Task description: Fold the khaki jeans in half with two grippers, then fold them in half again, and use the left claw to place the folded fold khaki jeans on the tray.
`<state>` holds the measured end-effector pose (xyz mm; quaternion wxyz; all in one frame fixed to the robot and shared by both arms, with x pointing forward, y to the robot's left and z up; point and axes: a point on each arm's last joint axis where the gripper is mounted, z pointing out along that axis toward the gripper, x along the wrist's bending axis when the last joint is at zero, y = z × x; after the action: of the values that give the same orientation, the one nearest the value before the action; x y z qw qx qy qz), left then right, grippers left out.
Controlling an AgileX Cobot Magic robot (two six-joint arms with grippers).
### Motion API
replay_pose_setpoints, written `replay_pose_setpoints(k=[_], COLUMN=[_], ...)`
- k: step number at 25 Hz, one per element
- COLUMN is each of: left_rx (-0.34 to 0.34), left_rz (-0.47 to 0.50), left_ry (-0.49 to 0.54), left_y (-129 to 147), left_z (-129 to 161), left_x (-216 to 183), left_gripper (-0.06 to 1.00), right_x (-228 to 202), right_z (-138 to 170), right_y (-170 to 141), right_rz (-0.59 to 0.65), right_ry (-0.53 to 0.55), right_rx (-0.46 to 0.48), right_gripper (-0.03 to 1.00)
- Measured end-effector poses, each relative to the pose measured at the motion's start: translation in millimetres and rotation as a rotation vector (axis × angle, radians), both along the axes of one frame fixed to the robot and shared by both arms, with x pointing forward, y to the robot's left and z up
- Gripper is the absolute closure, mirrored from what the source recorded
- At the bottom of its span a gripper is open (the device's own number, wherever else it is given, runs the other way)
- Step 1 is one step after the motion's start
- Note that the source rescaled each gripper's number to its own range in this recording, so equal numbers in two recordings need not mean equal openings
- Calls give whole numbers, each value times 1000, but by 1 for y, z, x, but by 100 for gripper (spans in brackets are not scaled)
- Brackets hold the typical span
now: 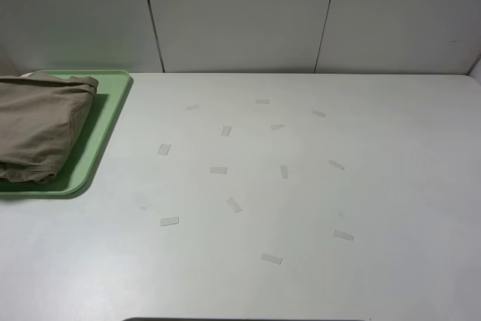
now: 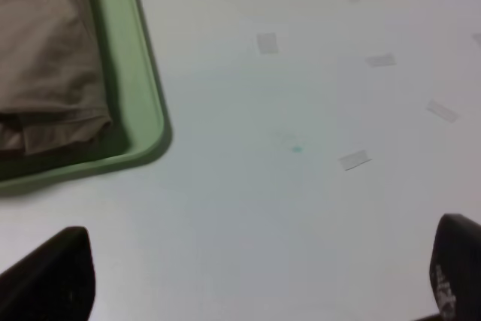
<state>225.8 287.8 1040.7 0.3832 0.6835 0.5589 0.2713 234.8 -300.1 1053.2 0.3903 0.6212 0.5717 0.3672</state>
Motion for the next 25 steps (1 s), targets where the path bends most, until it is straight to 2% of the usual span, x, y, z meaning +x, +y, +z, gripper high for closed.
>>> replay_pose_setpoints(k=[11,14,18,25], left_rx=[-23,-23,-13,-9], left_rz=[9,12,36,41], left_ry=[82,80,22,22], left_y=[1,2,4,4], left_z=[-1,-1,0,-2], left_x=[-8,-8,-2,0], left_gripper=[1,1,1,1], right_x=[0,0,0,0], right_z=[0,0,0,0], right_y=[0,0,0,0], right_rz=[0,0,0,0], right_ry=[0,0,0,0], right_rx=[0,0,0,0], right_gripper=[-3,-3,-3,-3])
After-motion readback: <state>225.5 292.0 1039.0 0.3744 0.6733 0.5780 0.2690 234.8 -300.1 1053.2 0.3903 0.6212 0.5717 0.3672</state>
